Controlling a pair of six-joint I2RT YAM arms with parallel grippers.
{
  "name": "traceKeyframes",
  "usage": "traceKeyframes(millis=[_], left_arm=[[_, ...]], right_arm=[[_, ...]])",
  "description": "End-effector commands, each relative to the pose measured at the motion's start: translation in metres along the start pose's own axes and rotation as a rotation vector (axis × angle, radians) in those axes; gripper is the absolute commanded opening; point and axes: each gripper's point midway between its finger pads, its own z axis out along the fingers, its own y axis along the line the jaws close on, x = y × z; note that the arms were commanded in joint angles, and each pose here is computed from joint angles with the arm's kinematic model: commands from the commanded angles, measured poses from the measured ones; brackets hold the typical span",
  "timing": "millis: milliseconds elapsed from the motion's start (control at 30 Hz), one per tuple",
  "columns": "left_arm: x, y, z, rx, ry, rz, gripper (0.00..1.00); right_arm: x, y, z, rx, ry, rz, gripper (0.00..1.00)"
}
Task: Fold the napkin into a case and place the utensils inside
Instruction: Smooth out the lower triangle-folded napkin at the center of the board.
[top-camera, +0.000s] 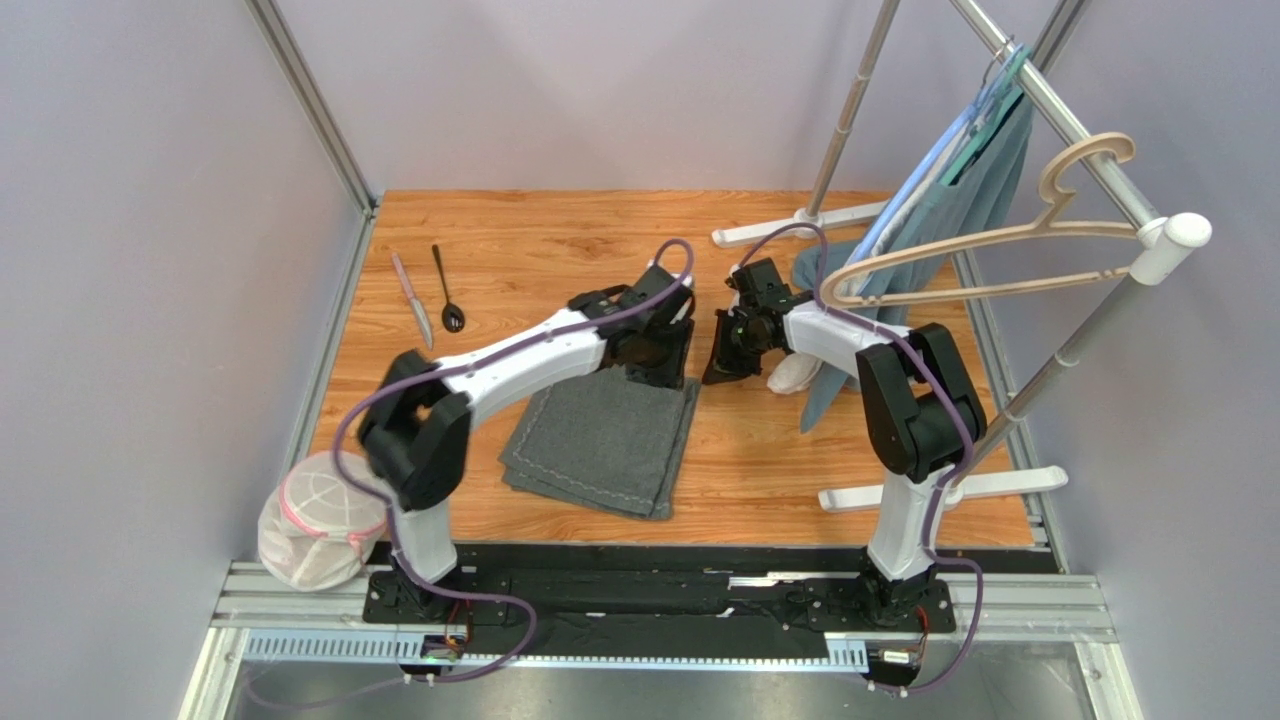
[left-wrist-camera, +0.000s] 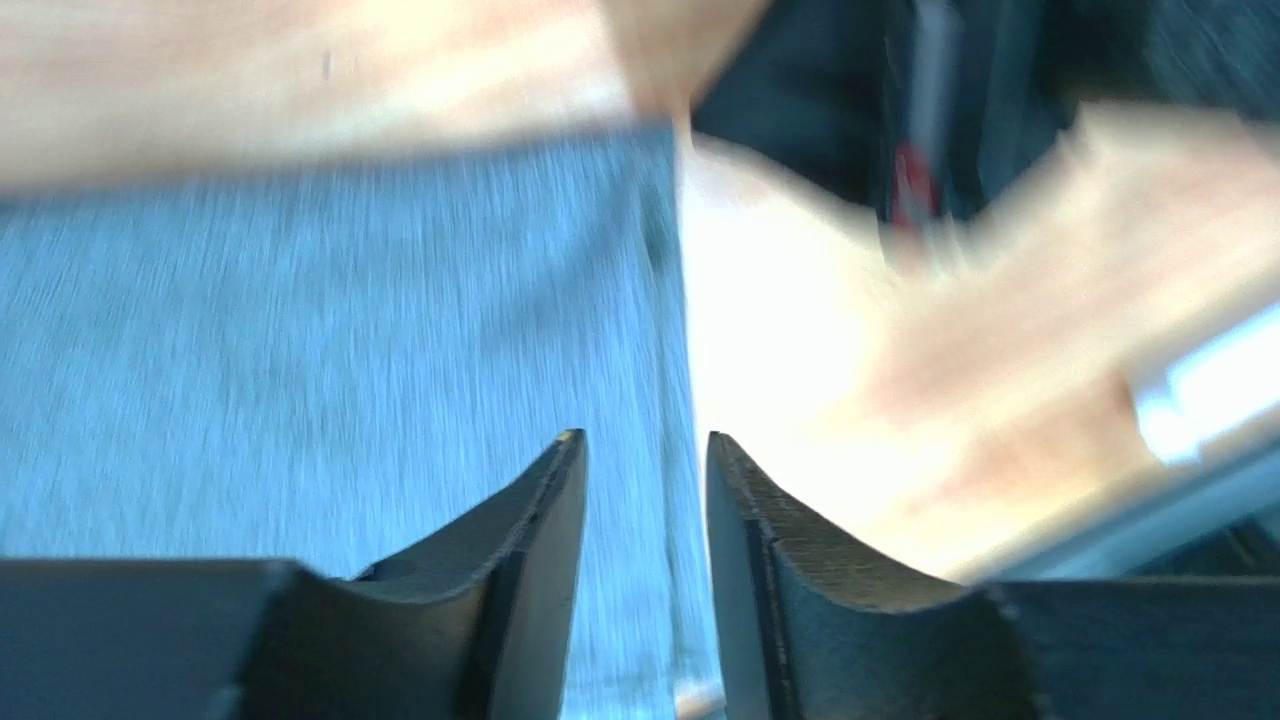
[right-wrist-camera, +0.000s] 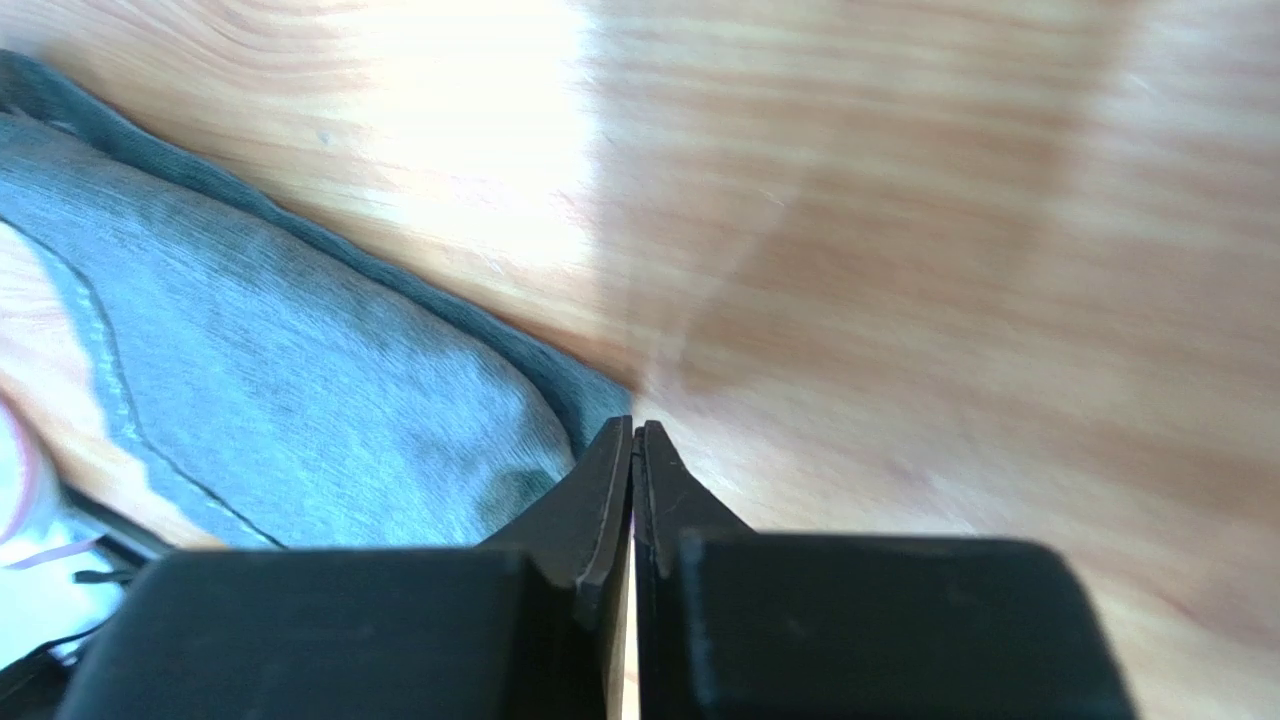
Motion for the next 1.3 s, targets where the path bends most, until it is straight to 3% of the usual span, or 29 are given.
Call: traceKeyframes(millis=[0, 133, 233, 367, 600, 900, 1267], left_arm=[[0.042, -0.009, -0.047, 0.156, 0.018, -0.017, 0.38], [0.091, -0.030, -0.055, 0.260, 0.000, 0.040, 0.36], [0.121, -0.035, -0.048, 0.231, 0.018, 0.060, 0.37], [0.139, -0.038, -0.042, 0.156, 0.009, 0.115, 0.38], [0.151, -0.020, -0.042, 0.080, -0.003, 0.110, 0.38], [0.170, -0.007, -0.031, 0.046, 0.044, 0.091, 0.39], [0.174, -0.015, -0.035, 0.104, 0.050, 0.061, 0.39]], right_arm=[[-0.005, 0.008, -0.041, 0.048, -0.055, -0.070, 0.06], [0.041, 0.025, -0.047, -0.019, 0.006, -0.091, 0.15], [0.075, 0.050, -0.053, -0.106, 0.047, -0.111, 0.18], [0.131, 0.063, -0.054, -0.150, 0.117, -0.123, 0.18], [0.174, 0.072, -0.059, -0.168, 0.152, -0.135, 0.14], [0.196, 0.087, -0.056, -0.255, 0.191, -0.118, 0.06], [0.198, 0.088, -0.045, -0.257, 0.201, -0.108, 0.03]])
